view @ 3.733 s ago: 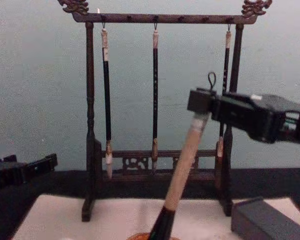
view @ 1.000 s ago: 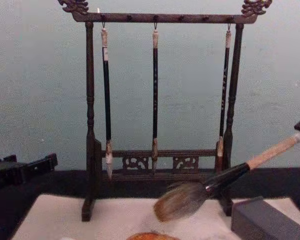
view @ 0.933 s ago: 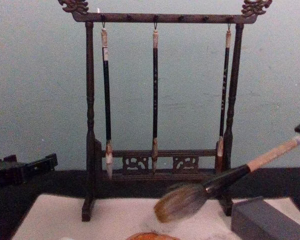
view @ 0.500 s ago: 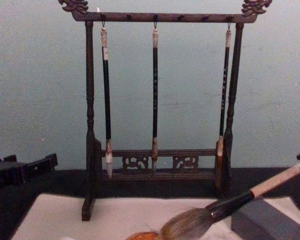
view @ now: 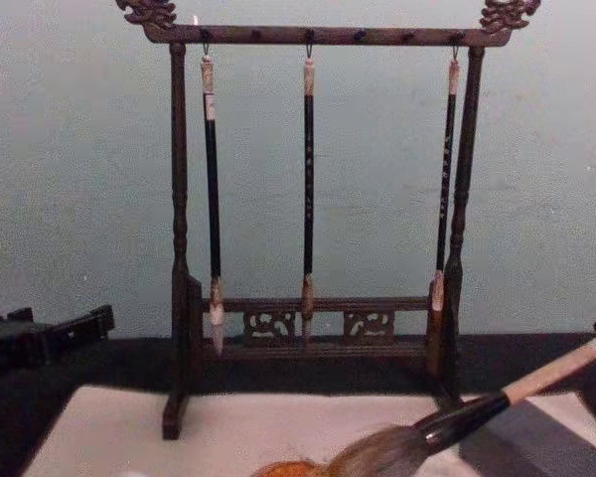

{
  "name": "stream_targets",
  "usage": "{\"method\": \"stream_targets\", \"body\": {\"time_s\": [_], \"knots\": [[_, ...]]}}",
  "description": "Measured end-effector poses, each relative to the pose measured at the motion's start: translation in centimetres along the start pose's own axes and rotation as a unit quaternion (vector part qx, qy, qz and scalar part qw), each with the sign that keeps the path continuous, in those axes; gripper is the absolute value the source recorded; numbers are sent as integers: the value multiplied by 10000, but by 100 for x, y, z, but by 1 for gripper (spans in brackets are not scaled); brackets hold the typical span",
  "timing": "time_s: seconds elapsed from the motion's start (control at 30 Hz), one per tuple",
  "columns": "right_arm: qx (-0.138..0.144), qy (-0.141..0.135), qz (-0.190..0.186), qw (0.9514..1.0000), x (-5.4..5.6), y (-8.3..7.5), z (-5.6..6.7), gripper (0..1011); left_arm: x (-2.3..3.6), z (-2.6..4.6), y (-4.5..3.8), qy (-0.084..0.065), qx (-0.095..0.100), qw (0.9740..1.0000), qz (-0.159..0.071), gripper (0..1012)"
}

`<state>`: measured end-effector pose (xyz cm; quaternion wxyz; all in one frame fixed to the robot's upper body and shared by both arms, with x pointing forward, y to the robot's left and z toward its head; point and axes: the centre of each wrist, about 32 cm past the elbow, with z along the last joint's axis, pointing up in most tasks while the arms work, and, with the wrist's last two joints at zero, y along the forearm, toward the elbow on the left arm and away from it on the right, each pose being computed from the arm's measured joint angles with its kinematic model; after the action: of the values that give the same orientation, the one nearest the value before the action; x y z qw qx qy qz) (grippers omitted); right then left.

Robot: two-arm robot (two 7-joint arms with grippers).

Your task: Pick up the brush from the inkstone, write on the paper, then place the brush back to its original position.

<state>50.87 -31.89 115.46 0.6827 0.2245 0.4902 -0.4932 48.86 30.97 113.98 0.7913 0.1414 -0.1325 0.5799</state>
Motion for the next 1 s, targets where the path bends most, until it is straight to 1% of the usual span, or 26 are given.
{"method": "stream_targets", "body": {"time_s": [0.63, 0.77, 1.0], "knots": [[47, -164, -49, 9998, -4, 49, -16, 178, 0, 0, 0, 0, 0, 10000, 0, 1002], [54, -171, -55, 9998, -4, 52, -21, 178, 0, 0, 0, 0, 0, 10000, -1, 1002], [60, -106, -87, 9999, 7, 61, -24, 178, 0, 0, 0, 0, 0, 10000, 0, 1002]]}}
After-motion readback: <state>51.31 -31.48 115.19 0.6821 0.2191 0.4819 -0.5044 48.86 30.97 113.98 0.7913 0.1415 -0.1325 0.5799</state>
